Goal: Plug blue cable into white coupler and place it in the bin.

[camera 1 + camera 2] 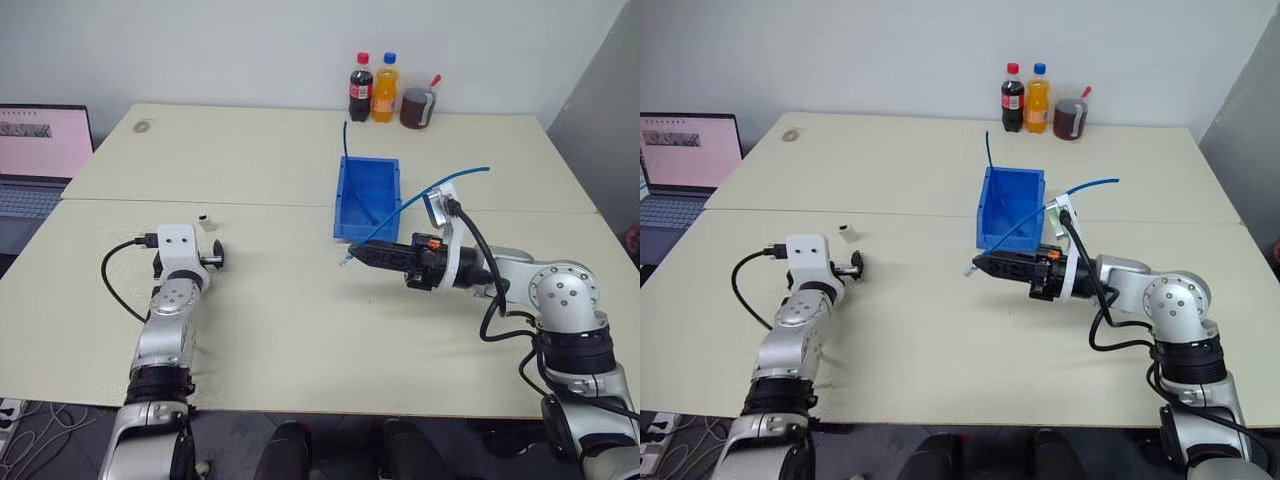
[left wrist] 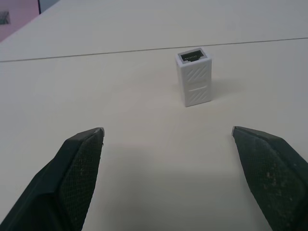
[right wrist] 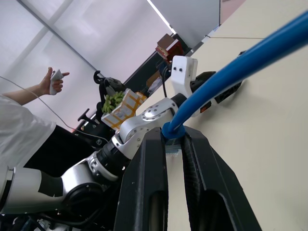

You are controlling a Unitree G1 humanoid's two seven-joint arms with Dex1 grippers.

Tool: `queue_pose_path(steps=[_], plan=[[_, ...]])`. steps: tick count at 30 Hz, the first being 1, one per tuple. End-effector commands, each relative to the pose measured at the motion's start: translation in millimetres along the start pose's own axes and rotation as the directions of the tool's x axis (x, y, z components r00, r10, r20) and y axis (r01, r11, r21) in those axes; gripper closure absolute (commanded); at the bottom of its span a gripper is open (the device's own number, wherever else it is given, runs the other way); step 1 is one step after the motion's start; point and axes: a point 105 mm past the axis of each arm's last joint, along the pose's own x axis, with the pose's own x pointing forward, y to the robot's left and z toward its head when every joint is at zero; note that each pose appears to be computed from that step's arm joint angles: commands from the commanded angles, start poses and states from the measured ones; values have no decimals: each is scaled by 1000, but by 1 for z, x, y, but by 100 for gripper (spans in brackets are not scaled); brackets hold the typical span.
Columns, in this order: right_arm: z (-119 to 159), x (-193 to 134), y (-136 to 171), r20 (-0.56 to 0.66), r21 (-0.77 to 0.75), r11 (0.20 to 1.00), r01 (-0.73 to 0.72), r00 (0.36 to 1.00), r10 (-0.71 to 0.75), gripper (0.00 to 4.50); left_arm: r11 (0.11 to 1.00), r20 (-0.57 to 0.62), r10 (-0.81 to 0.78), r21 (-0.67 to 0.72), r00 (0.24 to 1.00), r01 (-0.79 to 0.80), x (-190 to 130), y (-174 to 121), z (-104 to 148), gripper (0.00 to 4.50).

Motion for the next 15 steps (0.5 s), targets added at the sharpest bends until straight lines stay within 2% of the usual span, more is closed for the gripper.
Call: queue_pose_path(steps=[1,6,15], plan=[[10,-4,8,32,-52,999,-3,999,4,436,998,56,11,-65,998,-7,11,6,19,3],[17,1,10,58,-57,998,4,998,0,436,992,52,-70,-102,996,75,20,-6,20,3],[20,3,10,72,-56,998,15,997,-11,436,987,66,-86,-129,994,94,32,-14,28,3]])
